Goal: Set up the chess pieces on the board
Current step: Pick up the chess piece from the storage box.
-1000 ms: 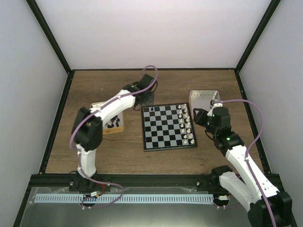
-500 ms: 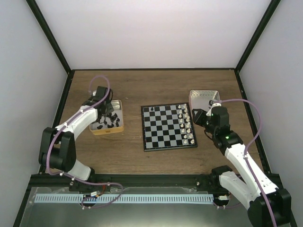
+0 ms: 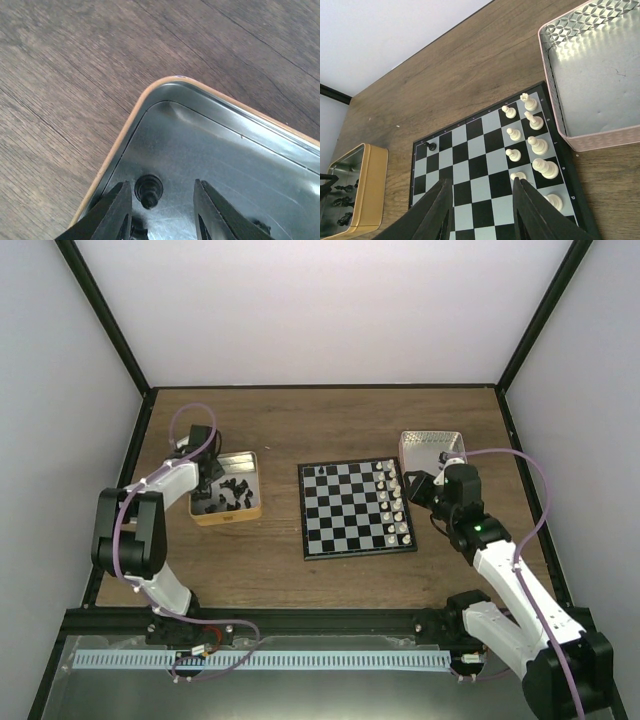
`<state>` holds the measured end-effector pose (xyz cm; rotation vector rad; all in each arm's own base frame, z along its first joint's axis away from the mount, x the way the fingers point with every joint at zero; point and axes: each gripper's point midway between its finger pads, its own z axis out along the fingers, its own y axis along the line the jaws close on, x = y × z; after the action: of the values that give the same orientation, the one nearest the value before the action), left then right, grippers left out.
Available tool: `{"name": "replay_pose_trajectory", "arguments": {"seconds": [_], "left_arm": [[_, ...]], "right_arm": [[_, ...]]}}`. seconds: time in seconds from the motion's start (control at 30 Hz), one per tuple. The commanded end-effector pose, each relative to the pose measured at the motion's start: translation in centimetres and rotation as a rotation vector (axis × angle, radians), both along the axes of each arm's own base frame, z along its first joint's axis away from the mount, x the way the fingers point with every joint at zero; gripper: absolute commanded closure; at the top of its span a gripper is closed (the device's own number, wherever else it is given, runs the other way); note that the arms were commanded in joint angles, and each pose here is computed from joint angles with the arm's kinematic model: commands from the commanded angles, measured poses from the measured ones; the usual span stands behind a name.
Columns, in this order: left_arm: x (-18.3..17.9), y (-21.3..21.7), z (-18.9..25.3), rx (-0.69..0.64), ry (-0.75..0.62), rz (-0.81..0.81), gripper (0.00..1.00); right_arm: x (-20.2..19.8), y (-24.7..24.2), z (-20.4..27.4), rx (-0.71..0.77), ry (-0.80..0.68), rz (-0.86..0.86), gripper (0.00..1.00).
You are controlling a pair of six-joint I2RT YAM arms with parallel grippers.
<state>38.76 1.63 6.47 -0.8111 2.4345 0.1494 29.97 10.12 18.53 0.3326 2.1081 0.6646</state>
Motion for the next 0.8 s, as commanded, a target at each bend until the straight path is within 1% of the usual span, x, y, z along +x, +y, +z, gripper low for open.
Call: {"name": "replay_pose_trajectory", "arguments": {"seconds": [0.0, 0.17, 0.4, 0.47, 0.6, 0.77], "left_arm": [[0.6, 0.5, -0.7, -0.008, -0.016, 0.029, 0.65], [0.3, 0.7, -1.9, -0.015, 0.007, 0.039, 0.65], [0.6, 0.1, -2.2, -0.058, 0.003, 0.020, 0.85], [0.6, 0.2, -1.6, -0.045, -0.008, 0.024, 0.89], [0.6, -0.2, 0.7, -0.027, -0.051, 0.002, 0.90], [0.8, -3.0, 4.3, -0.022, -0.108, -0.095, 0.91]], "right_arm": [[0.8, 0.4, 2.3, 0.010, -0.051, 0.009, 0.66], [1.0, 0.5, 2.3, 0.011, -0.049, 0.010, 0.66], [0.8, 0.5, 2.1, 0.009, -0.043, 0.010, 0.66], [0.8, 0.4, 2.2, 0.009, -0.046, 0.009, 0.66], [0.8, 0.3, 2.3, 0.010, -0.049, 0.004, 0.66], [0.8, 0.4, 2.4, 0.014, -0.049, 0.004, 0.66]]}}
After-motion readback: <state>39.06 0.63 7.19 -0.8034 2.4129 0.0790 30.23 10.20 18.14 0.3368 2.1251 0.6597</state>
